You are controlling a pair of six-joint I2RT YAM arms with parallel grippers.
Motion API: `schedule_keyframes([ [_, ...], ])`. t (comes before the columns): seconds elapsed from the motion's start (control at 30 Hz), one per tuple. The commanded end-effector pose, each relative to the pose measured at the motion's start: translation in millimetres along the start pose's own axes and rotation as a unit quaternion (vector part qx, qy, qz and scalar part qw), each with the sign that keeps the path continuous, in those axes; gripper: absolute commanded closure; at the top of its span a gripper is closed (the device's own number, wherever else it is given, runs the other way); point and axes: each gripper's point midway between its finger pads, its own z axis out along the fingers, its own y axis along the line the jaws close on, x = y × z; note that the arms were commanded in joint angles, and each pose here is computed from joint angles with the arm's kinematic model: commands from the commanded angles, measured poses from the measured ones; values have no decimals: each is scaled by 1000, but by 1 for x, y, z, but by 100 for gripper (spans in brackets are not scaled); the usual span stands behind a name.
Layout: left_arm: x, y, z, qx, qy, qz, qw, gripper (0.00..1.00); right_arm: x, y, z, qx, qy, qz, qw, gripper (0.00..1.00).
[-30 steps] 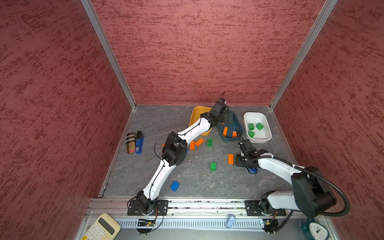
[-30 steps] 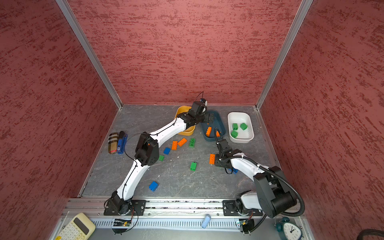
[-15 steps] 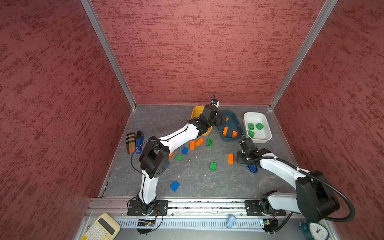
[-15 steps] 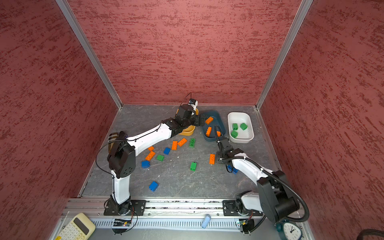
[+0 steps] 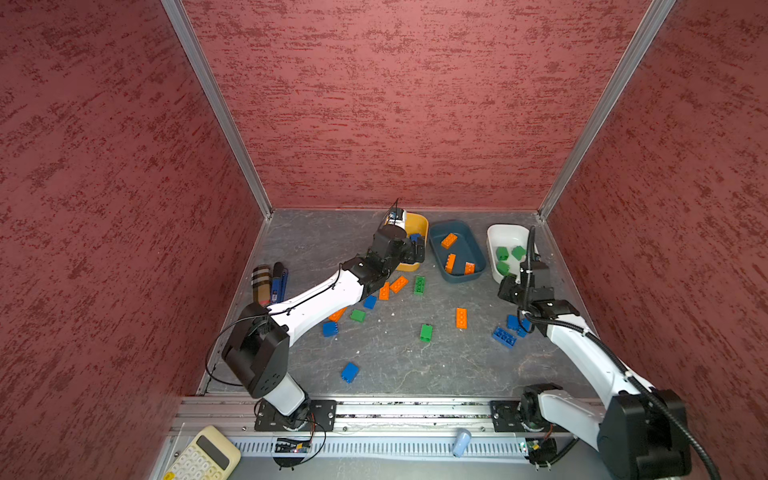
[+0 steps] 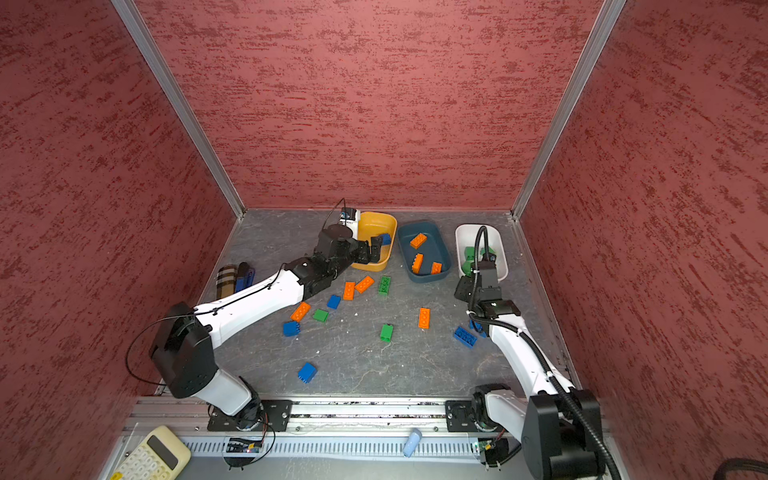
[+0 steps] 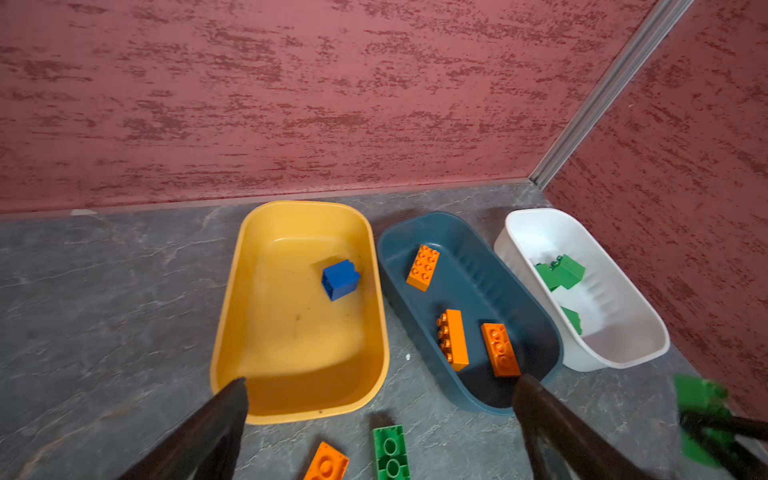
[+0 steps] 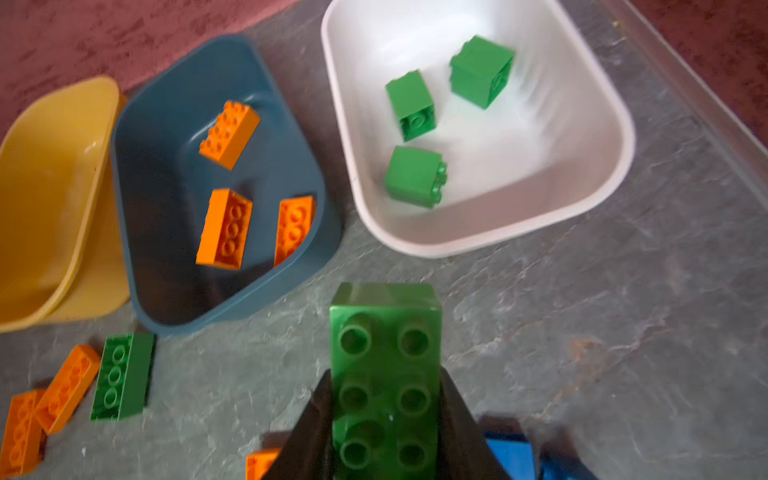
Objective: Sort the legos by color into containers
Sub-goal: 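Lift a green 2x4 brick with the right gripper while the left withdraws, then release the green 2x4 brick into the white tub with the right gripper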
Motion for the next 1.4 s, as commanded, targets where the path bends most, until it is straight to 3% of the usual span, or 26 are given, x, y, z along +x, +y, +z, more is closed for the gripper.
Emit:
schedule_keyframes([
  [0.0, -8, 20, -15, -36, -21, -8, 999, 0, -43, 7, 5, -34, -43, 24, 998, 100],
  [0.17, 5, 46, -30, -67, -11, -16, 998, 0, -63, -6, 27, -37, -23, 30, 999, 100],
  [0.4, 25, 85, -54, -106, -3, -51, 993, 1, -67, -25, 76, 14, 48, -23, 998, 100],
  [0.67, 47, 108, -68, -130, 17, -74, 989, 0, -76, -16, 126, -1, 93, -21, 995, 96],
  [0.83, 55, 115, -72, -143, 32, -81, 986, 0, -82, -55, 135, 123, 98, -21, 987, 96],
  [0.93, 61, 119, -72, -149, 39, -88, 984, 1, -79, -62, 132, 140, 102, -43, 984, 87],
  [1.03, 68, 125, -73, -162, 59, -103, 980, 0, -73, -62, 131, 137, 119, -60, 982, 65],
  [1.23, 98, 134, -74, -178, 122, -108, 970, 0, -86, -42, 113, 118, 88, -57, 988, 39],
  [1.33, 118, 137, -76, -190, 170, -103, 961, 1, -96, -30, 100, 107, 64, -47, 991, 1],
  [1.37, 126, 137, -76, -188, 190, -103, 958, 0, -100, -26, 95, 103, 53, -44, 992, 1],
])
